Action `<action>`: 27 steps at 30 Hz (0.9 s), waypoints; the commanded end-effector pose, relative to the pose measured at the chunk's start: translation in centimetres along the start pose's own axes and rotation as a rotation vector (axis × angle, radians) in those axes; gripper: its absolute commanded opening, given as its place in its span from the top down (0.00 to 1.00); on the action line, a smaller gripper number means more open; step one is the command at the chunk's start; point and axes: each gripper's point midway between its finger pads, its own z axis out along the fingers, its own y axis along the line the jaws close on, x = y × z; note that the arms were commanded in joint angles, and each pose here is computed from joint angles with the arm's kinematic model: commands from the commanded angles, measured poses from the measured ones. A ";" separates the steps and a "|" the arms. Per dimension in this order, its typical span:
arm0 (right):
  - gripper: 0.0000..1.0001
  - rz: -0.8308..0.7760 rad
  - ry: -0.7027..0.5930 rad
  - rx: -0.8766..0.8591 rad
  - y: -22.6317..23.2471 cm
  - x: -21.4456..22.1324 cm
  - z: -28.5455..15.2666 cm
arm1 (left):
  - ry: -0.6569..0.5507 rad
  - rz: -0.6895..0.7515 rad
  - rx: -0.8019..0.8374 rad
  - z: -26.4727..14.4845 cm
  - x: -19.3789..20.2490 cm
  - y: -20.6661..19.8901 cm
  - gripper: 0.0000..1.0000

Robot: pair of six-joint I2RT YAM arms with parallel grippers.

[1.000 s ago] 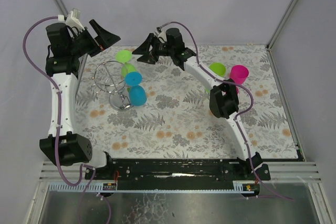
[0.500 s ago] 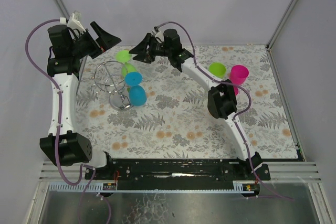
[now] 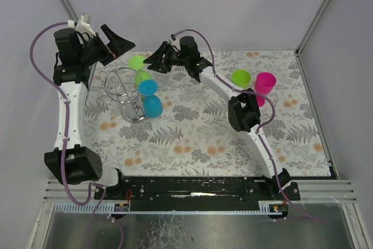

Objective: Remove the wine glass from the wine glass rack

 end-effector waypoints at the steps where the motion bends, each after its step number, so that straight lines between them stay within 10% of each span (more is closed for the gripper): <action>1: 0.49 -0.071 -0.036 -0.116 4.9 -0.6 -0.1 | -0.030 0.036 0.045 -0.1 -0.8 -0.8 0.00; 27: 0.97 -0.064 -0.021 -0.148 5.4 -0.3 -0.2 | -0.013 0.021 0.042 0.1 0.0 -0.2 0.00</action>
